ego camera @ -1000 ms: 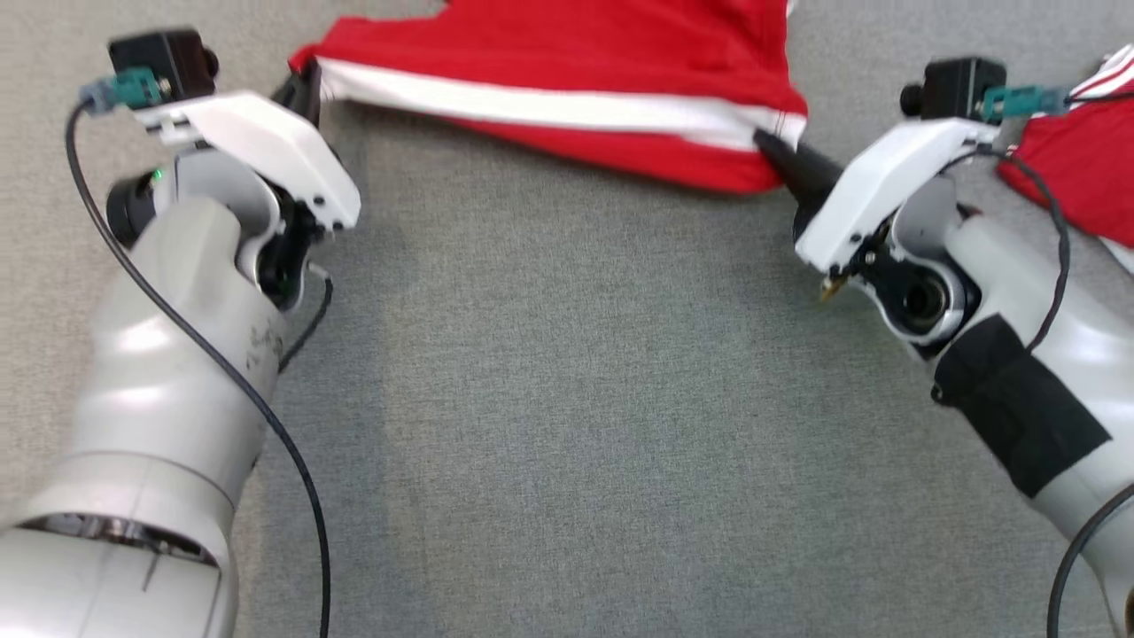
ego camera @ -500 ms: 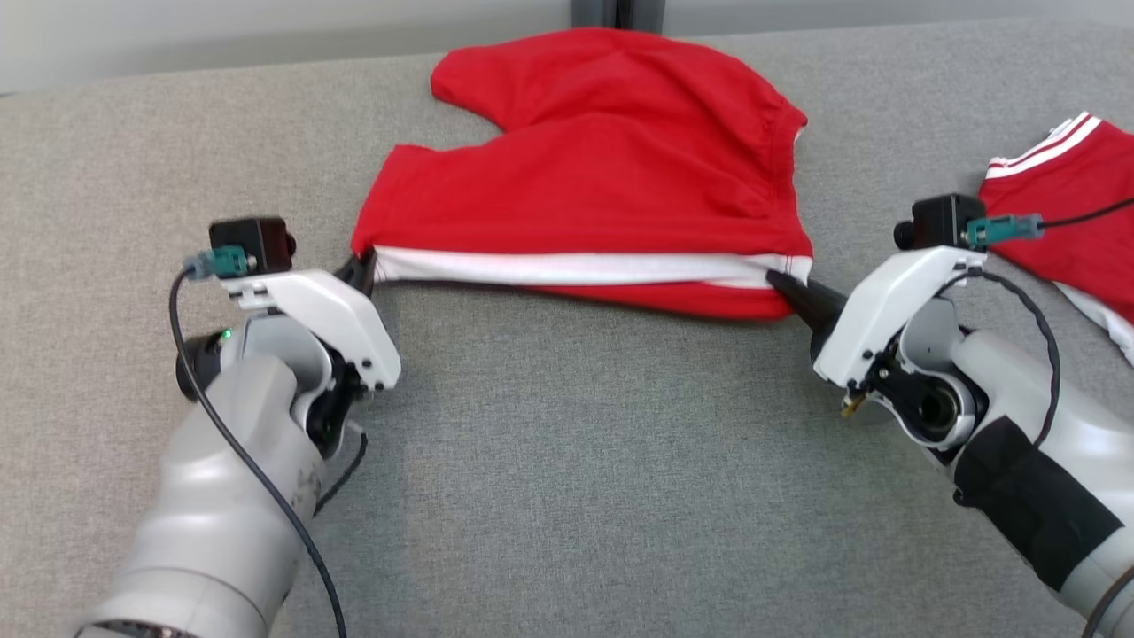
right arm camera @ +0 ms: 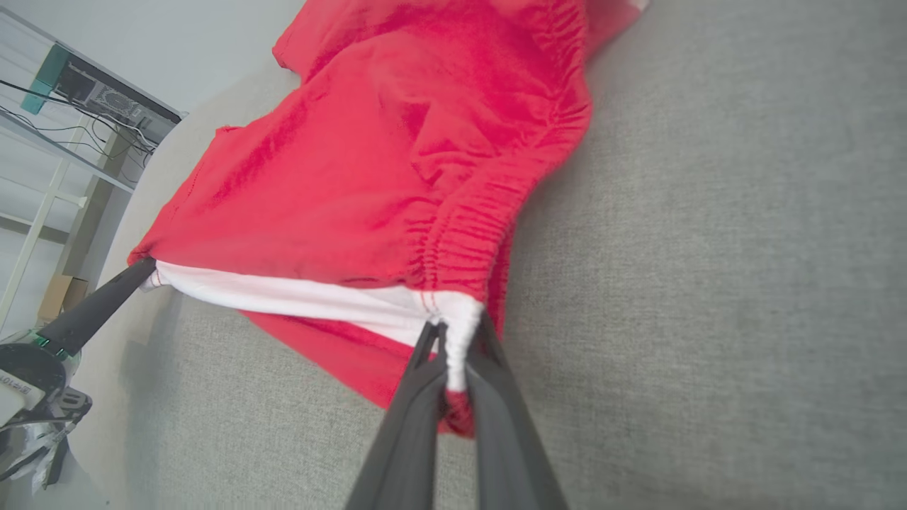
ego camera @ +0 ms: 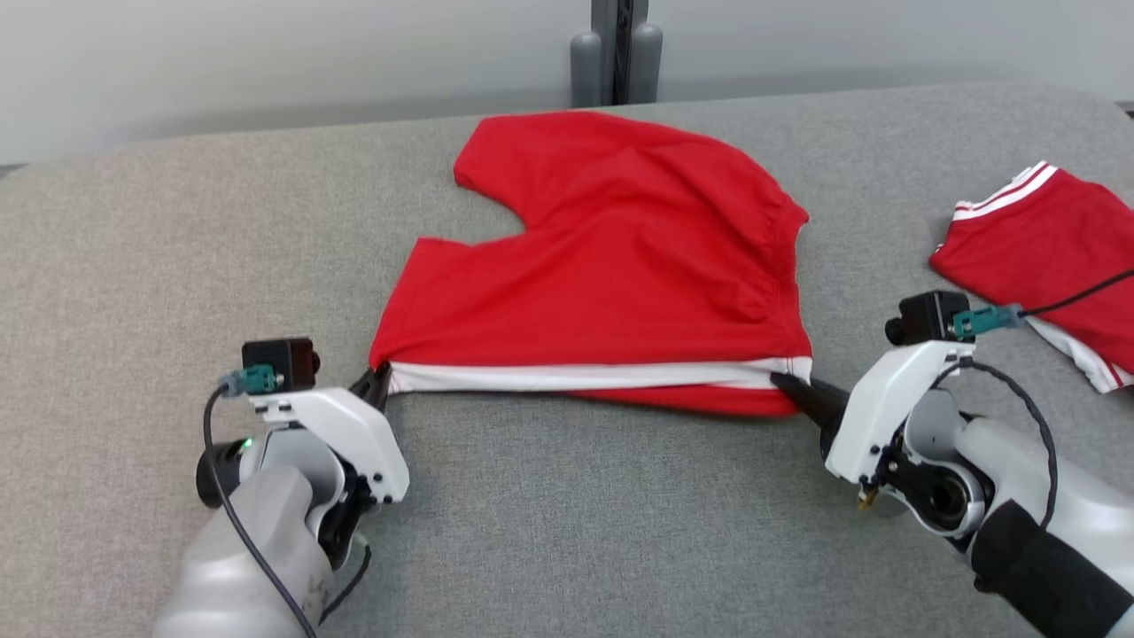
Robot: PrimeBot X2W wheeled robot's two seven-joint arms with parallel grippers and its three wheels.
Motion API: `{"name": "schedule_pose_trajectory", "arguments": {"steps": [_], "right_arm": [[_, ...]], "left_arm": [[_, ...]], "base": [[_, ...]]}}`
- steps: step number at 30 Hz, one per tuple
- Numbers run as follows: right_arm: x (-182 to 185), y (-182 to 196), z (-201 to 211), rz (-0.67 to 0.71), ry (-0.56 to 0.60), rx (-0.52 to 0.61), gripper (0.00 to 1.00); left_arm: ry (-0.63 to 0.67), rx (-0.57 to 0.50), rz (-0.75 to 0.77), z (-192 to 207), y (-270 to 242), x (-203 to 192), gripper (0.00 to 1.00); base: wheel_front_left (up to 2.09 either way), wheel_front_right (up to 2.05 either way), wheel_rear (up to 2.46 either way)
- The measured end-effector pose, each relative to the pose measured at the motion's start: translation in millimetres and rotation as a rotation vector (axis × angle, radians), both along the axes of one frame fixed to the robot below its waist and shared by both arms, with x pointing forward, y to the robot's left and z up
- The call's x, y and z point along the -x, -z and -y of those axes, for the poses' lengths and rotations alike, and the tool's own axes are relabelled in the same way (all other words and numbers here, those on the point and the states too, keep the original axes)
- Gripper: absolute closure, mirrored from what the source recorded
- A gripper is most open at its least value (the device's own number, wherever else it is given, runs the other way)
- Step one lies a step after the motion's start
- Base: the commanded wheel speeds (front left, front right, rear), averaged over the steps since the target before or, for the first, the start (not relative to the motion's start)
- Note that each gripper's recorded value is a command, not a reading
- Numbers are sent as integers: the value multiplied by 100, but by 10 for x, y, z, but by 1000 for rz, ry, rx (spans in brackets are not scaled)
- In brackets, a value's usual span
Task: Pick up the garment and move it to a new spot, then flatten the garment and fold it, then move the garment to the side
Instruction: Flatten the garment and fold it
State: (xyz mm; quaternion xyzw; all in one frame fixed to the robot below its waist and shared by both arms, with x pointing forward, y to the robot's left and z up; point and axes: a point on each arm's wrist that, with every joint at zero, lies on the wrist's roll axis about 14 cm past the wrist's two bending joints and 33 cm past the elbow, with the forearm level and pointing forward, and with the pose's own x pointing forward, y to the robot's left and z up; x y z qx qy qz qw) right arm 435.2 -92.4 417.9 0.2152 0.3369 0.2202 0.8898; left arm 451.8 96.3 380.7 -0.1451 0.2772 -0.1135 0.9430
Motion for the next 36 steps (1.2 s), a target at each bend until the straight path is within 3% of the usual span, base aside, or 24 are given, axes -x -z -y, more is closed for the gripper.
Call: {"name": "schedule_pose_trajectory", "arguments": {"steps": [11, 17, 36], "right_arm": [[447, 120, 8, -10, -54, 35, 100], [513, 136, 77, -2, -53, 46, 100], [774, -86, 73, 93, -9, -55, 100]], "left_arm": [[59, -39, -10, 6, 114, 382, 100], [74, -22, -15, 60, 132, 463, 100], [76, 22, 53, 65, 54, 743, 100]], "base": [[0, 0, 0], [0, 0, 0], [0, 0, 0]]}}
